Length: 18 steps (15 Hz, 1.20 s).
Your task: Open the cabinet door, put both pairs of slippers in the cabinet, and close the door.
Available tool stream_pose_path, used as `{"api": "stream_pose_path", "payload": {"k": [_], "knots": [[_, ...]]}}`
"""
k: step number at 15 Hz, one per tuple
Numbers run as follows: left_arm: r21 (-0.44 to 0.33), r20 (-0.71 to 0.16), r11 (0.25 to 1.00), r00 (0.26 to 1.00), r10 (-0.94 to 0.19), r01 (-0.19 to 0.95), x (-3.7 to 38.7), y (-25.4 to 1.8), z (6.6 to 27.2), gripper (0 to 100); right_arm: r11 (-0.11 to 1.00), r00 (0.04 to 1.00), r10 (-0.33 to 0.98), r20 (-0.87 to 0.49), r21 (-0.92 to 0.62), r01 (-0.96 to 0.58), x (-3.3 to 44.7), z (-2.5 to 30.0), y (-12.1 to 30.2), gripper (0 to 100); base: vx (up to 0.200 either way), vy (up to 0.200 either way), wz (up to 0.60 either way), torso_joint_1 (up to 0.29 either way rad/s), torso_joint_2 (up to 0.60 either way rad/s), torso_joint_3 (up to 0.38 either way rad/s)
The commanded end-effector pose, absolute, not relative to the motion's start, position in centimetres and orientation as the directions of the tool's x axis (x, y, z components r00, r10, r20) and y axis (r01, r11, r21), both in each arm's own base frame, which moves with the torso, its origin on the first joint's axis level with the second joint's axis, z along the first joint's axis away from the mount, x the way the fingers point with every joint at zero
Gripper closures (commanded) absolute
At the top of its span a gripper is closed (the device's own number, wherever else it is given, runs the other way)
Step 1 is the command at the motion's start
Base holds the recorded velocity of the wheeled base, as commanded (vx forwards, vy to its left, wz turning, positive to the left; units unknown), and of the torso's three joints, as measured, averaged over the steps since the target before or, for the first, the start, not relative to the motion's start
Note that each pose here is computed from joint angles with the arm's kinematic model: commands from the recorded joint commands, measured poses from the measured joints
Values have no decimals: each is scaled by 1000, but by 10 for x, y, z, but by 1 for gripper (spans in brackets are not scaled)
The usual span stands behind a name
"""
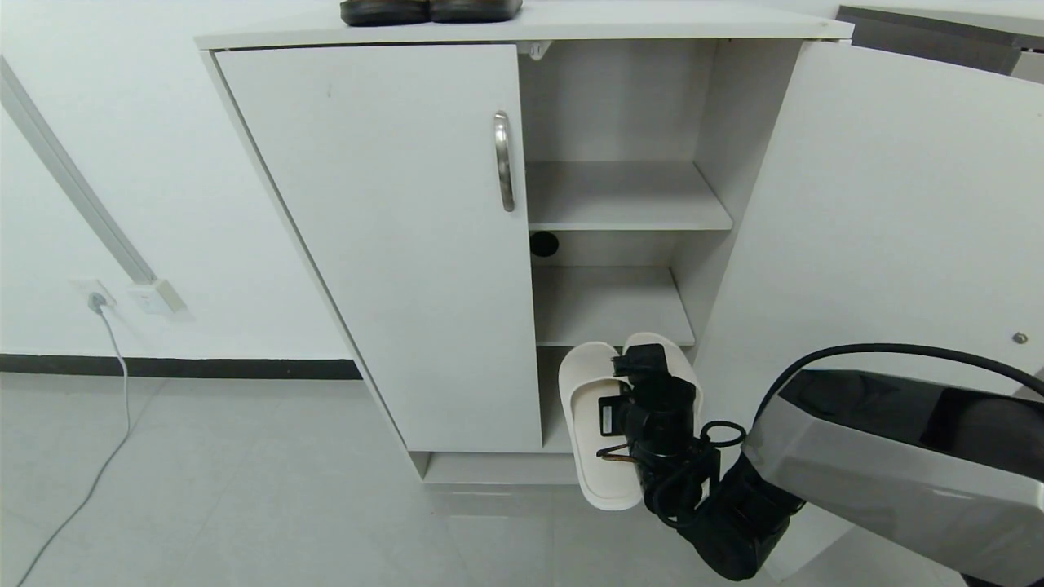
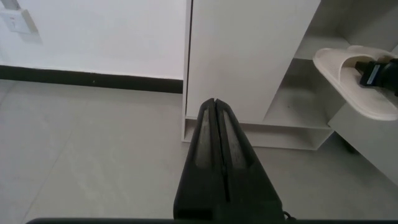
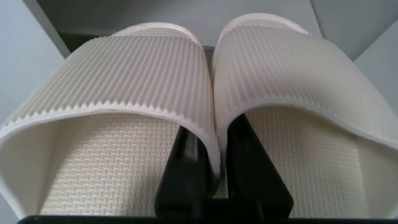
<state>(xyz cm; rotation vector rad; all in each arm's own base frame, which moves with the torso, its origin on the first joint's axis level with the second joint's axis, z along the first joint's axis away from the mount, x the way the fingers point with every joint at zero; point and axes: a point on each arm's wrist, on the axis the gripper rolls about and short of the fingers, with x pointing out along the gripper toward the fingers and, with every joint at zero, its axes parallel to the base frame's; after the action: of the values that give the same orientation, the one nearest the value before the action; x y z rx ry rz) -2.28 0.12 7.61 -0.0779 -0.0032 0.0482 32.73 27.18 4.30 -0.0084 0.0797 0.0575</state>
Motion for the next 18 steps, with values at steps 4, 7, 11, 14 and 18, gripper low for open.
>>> {"api": "stream_pose_path", "payload": {"k": [4, 7, 11, 14, 18], "knots": [[-80, 0, 996, 999, 49, -49, -23, 1, 76, 100, 998, 996, 56, -71, 1, -56, 328, 44, 272, 100, 100, 0, 0, 1, 1, 1], [-80, 0, 996, 999, 49, -49, -23, 1, 76, 100, 998, 996, 56, -70, 2, -56, 328, 44, 272, 100, 200, 0, 0, 7, 4, 4], [-80, 0, 996, 999, 49, -49, -23, 1, 76, 100, 998, 996, 58, -74, -1, -58, 328, 43, 271, 100, 200, 0, 0, 2, 4, 2], [-87, 0, 995, 999, 49, -49, -23, 1, 76, 100, 999, 997, 54, -59, 11, -53, 330, 44, 269, 100, 67, 0, 0, 1, -1, 2], [-89, 0, 995, 999, 49, -49, -23, 1, 76, 100, 1000, 998, 17, -61, 11, -16, 355, 37, 260, 100, 0, 0, 0, 0, 0, 0]]}}
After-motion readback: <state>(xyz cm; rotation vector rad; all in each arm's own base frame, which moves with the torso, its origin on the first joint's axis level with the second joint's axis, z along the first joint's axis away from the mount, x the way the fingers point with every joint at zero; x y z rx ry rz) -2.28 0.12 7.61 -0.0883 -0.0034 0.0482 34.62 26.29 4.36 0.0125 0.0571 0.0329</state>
